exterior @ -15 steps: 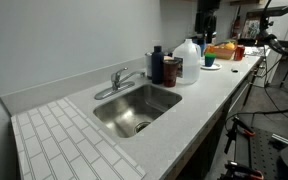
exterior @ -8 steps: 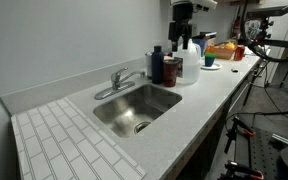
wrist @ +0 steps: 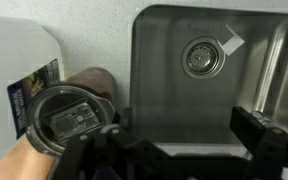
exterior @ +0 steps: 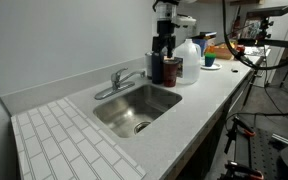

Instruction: Turn the faucet to the left

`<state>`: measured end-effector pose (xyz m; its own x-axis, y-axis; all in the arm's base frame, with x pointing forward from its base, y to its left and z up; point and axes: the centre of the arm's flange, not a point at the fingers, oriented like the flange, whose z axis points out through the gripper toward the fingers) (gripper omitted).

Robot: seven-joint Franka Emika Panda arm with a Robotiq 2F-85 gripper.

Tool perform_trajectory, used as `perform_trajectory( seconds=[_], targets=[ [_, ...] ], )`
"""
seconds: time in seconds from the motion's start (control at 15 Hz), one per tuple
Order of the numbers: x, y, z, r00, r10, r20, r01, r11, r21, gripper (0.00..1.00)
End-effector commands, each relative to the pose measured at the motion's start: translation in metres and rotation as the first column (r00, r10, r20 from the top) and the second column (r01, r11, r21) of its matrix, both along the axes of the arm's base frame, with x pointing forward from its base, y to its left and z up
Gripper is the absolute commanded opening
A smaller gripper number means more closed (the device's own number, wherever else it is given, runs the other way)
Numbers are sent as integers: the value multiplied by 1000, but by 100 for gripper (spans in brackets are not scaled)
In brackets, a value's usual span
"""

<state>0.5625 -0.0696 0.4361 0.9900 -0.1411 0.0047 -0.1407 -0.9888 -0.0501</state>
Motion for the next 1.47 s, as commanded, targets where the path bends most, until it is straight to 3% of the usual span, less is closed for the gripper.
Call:
perform_trajectory(
  seconds=[0.0, 0.27, 0.33, 0.73, 1.13, 1.4],
  targets=[
    [39, 4, -19, 1000, 1, -1, -1, 1000, 28, 100],
    [55, 11, -23, 1000, -1, -2, 1, 999, 50, 100],
    [37, 10, -30, 1000, 6, -15, -6, 1000, 23, 100],
    [45, 11, -27, 1000, 6, -4, -6, 1000, 26, 100],
    [68, 5, -64, 1000, 1, 11, -2, 999, 32, 100],
    [83, 23, -83, 999, 30, 45, -32, 999, 34, 100]
  ],
)
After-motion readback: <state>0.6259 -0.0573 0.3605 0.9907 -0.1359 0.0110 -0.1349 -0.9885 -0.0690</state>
